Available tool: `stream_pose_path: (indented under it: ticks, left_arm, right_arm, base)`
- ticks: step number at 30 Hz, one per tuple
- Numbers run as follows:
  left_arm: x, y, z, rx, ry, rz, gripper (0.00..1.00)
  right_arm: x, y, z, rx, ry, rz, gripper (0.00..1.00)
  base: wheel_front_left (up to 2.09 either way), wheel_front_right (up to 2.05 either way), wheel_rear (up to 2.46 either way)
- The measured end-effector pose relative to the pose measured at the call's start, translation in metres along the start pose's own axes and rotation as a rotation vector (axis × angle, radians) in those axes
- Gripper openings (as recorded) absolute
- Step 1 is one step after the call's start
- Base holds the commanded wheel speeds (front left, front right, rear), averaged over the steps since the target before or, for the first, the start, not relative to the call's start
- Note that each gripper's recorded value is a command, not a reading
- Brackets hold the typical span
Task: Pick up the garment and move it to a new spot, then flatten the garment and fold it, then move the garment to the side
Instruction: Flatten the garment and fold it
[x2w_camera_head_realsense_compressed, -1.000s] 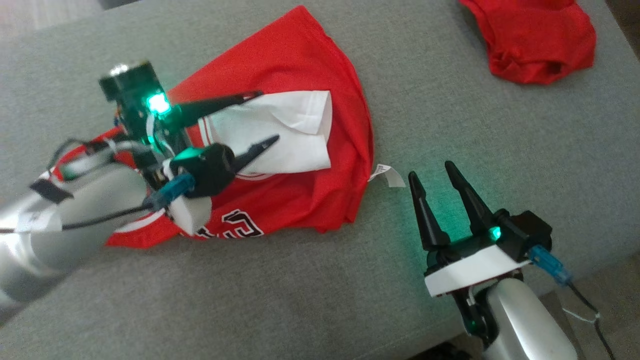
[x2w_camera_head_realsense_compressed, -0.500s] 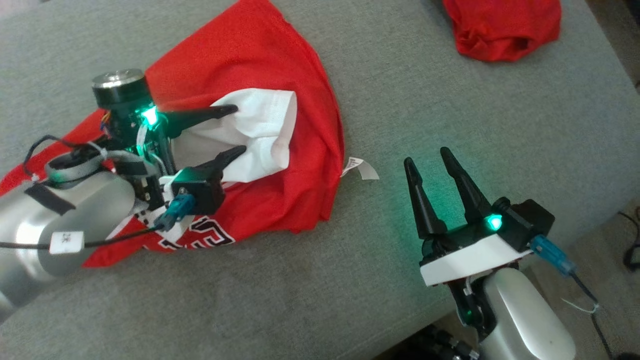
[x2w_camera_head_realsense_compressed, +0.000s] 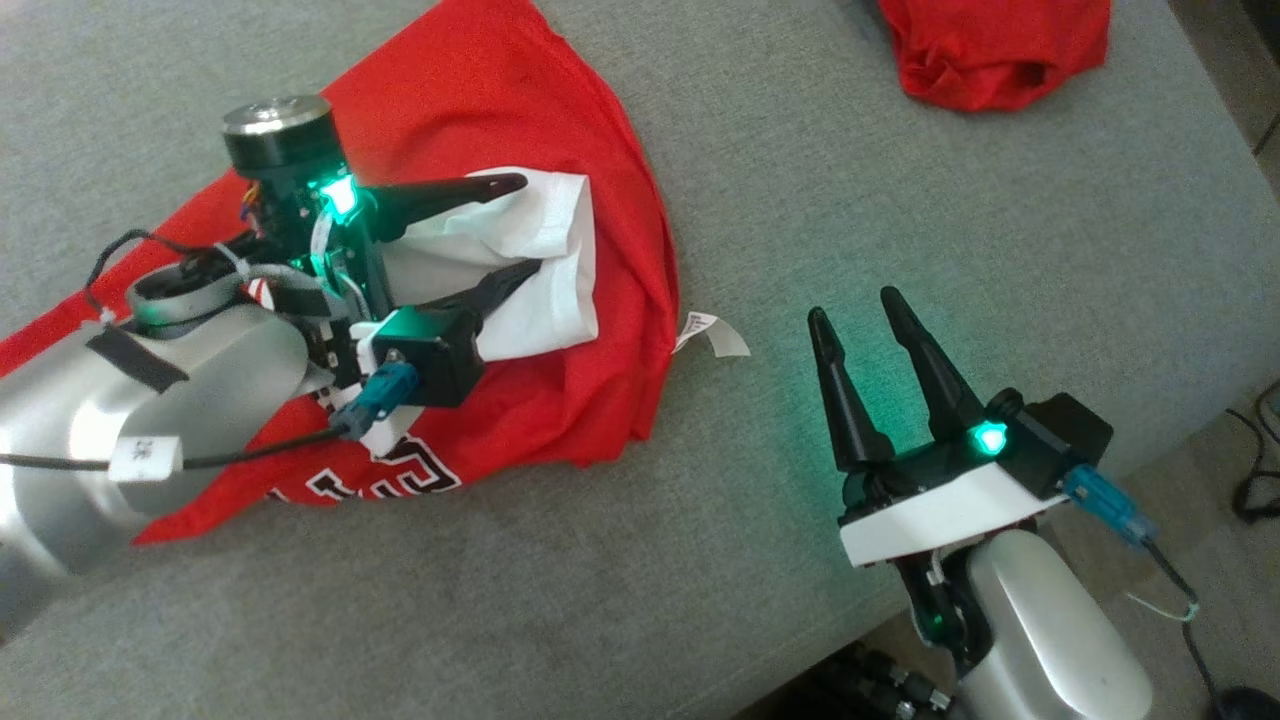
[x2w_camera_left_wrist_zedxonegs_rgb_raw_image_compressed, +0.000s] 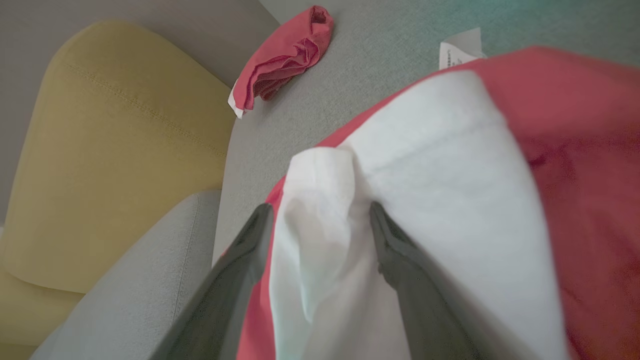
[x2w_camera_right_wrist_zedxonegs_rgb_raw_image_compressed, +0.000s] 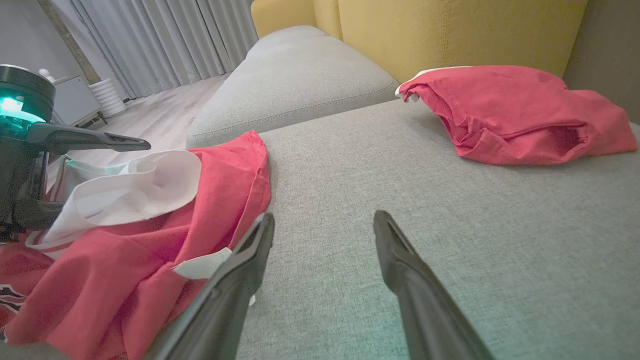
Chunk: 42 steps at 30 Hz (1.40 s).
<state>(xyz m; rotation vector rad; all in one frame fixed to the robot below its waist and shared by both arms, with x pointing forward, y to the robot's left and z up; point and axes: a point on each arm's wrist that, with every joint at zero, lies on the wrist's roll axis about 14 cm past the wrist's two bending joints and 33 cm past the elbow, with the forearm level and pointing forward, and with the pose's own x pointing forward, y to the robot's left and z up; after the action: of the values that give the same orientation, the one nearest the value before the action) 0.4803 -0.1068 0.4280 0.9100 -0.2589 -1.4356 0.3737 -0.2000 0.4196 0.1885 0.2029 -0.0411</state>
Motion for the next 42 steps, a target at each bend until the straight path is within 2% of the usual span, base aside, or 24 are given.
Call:
stream_pose_path:
  ticks: [9,10,11,12,16,20,21,24,27,29,35,42]
  left_arm:
    - [0.007,-0.003,0.006,-0.002,-0.012,-0.009,1.00]
    - [0.007,-0.004,0.008,-0.003,-0.014,-0.010,0.49]
    - [0.007,-0.005,0.009,-0.008,-0.016,-0.011,0.05]
    - [0.006,-0.006,0.012,-0.016,-0.019,-0.013,0.00]
    - [-0.002,-0.004,0.029,-0.056,-0.071,-0.004,0.00]
    - [-0.028,0.037,0.044,-0.093,-0.115,0.091,0.00]
    - [-0.028,0.037,0.044,-0.093,-0.115,0.091,0.00]
    - [-0.062,0.074,0.051,-0.087,-0.121,0.231,0.00]
    - [-0.105,0.093,0.047,-0.081,-0.068,0.350,0.00]
    - [-0.150,0.099,0.038,-0.091,0.007,0.457,0.00]
    - [-0.232,0.110,0.030,-0.080,0.147,0.643,0.00]
    - [-0.279,0.105,0.034,-0.075,0.219,0.737,0.00]
  right_arm:
    - [0.001,-0.002,0.002,0.004,-0.005,-0.006,1.00]
    - [0.001,-0.002,0.002,0.004,-0.005,-0.006,1.00]
    - [0.001,-0.002,0.002,0.007,-0.006,-0.007,1.00]
    - [0.001,-0.002,0.002,0.008,-0.006,-0.006,1.00]
    - [0.004,0.000,0.004,0.011,-0.012,0.002,1.00]
    - [0.010,0.009,0.003,-0.002,-0.014,0.033,1.00]
    - [0.010,0.009,0.003,-0.002,-0.014,0.033,1.00]
    - [0.016,0.016,0.000,-0.004,-0.007,0.058,1.00]
    - [0.021,0.027,-0.009,-0.014,0.016,0.094,1.00]
    - [0.025,0.040,-0.019,-0.024,0.044,0.137,1.00]
    - [0.031,0.074,-0.033,-0.014,0.082,0.237,1.00]
    - [0.029,0.102,-0.051,-0.011,0.140,0.321,1.00]
  base:
    - [0.00,0.00,0.00]
    - [0.00,0.00,0.00]
    - [0.00,0.00,0.00]
    - [0.00,0.00,0.00]
    - [0.00,0.00,0.00]
    - [0.00,0.00,0.00]
    - [0.00,0.00,0.00]
    - [0.00,0.00,0.00]
    - [0.00,0.00,0.00]
    - [0.00,0.00,0.00]
    - [0.00,0.00,0.00]
    - [0.00,0.00,0.00]
